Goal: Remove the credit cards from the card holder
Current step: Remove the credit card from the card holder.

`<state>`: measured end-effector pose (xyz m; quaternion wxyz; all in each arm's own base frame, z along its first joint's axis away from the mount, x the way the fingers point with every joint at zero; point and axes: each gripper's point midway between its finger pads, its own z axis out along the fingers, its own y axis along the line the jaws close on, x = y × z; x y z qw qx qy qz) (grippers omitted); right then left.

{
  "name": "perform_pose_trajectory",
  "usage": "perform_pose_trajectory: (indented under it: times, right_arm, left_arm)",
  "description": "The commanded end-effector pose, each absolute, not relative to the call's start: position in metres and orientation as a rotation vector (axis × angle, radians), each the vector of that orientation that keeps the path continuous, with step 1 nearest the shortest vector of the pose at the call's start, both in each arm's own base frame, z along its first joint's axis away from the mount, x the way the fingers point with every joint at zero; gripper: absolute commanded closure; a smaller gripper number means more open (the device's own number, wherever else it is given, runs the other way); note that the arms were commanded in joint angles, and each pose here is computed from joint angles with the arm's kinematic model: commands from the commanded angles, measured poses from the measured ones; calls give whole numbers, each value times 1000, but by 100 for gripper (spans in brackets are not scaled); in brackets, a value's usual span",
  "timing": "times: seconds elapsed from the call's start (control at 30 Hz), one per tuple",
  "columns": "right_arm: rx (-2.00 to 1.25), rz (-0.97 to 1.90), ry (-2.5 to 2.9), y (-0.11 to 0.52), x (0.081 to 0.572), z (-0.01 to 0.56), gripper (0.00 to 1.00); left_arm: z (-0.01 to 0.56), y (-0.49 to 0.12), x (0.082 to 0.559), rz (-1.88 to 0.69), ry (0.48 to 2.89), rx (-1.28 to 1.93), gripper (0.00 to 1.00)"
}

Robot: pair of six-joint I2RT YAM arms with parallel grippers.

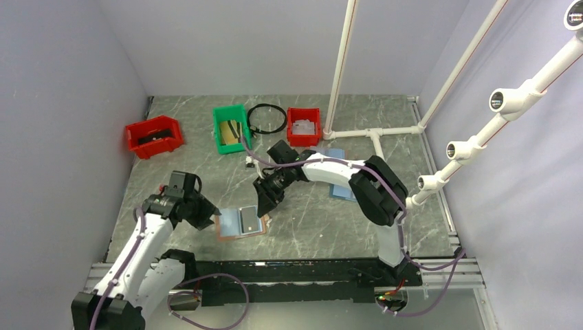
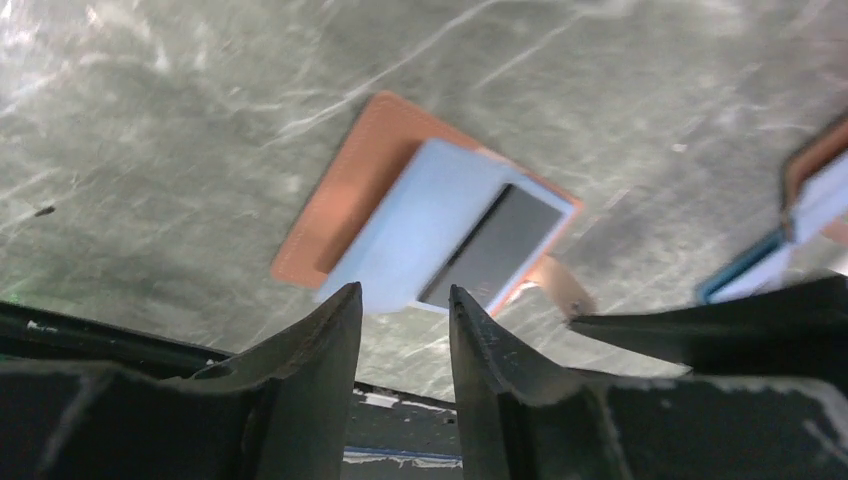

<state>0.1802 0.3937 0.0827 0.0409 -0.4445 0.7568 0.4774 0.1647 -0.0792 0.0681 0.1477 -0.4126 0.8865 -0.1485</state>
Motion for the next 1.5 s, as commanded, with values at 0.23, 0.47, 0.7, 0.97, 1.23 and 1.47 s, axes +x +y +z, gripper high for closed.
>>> perform_pose_trajectory:
  times: [0.23, 0.47, 0.7, 0.97, 1.23, 1.47]
  right_arm:
    - [-1216, 1420, 2468, 423, 180, 58, 68]
    - [-1161, 1312, 2536, 419, 189, 41, 68]
    - [-1153, 1252, 2573, 414, 192, 30, 71]
    - [-1140, 1193, 2620, 411, 195, 17, 79]
    - [-1135, 1139, 2650, 408, 198, 8, 85]
    - [-1146, 1197, 2661, 415, 191, 7, 90]
  left_arm:
    - [143, -144, 212, -1130, 2195, -726, 59]
    - [107, -154, 210, -1175, 2295, -727, 58]
    - [73, -156, 205, -1169, 2376, -774, 59]
    - [43, -150, 189, -1096, 2482, -829, 60]
    - [26, -142, 175, -976, 2607, -839, 59]
    - [25, -154, 178, -1103, 2582, -812, 60]
